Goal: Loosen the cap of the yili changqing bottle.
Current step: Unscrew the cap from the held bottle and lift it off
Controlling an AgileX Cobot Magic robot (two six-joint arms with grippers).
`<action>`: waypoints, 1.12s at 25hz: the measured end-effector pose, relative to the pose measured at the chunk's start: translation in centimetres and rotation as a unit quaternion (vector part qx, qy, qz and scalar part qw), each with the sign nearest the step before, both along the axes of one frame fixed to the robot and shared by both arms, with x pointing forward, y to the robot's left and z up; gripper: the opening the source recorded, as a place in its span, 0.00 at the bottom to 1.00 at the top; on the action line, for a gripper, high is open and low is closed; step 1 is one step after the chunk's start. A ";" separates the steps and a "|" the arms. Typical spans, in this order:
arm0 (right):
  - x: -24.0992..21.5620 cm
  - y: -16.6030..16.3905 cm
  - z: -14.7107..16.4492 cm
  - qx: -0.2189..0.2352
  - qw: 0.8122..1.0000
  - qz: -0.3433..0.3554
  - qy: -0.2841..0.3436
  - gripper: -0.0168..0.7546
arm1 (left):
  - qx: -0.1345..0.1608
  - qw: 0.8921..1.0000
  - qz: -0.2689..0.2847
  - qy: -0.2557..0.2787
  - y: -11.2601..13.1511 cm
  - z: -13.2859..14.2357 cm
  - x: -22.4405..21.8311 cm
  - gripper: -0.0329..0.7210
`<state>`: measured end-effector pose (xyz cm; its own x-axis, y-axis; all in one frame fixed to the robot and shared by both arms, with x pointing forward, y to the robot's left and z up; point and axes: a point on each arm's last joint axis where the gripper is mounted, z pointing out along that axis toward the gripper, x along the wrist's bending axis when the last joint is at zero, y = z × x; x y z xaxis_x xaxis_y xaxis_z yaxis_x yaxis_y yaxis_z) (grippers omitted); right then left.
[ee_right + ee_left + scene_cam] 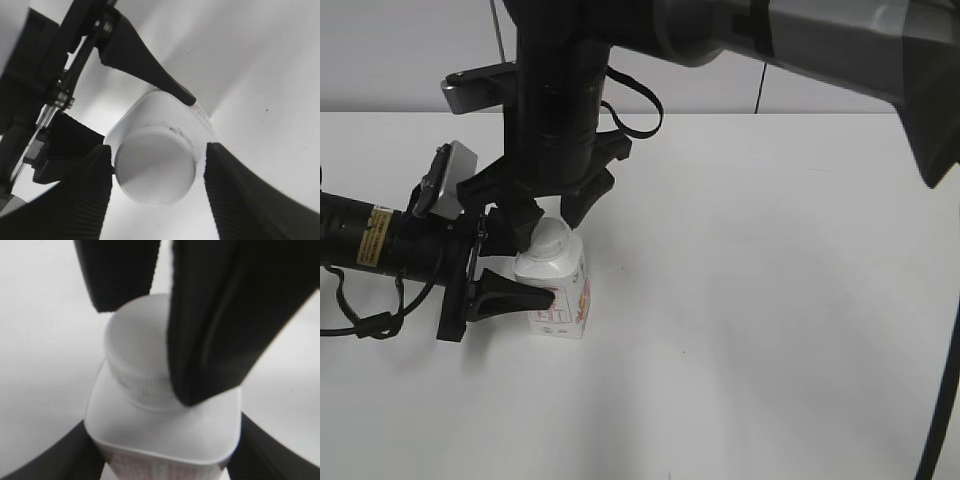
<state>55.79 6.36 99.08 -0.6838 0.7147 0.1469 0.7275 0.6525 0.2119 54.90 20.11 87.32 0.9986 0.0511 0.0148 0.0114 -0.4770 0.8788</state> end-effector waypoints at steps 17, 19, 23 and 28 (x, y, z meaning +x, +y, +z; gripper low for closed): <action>0.0 0.0 0.0 -0.004 0.997 0.080 -0.020 0.52 | 0.000 1.000 0.000 0.000 0.0 0.0 0.0 0.60; 0.0 0.0 0.0 -0.008 0.989 0.144 -0.037 0.52 | 0.000 1.000 0.000 0.000 0.0 0.0 0.0 0.60; 0.0 0.0 0.0 -0.014 0.962 0.265 -0.068 0.52 | 0.001 1.000 0.000 0.000 0.0 0.0 0.0 0.59; 0.0 0.0 0.1 -0.021 0.912 0.396 -0.104 0.52 | 0.001 1.000 0.000 0.000 0.0 0.0 0.0 0.58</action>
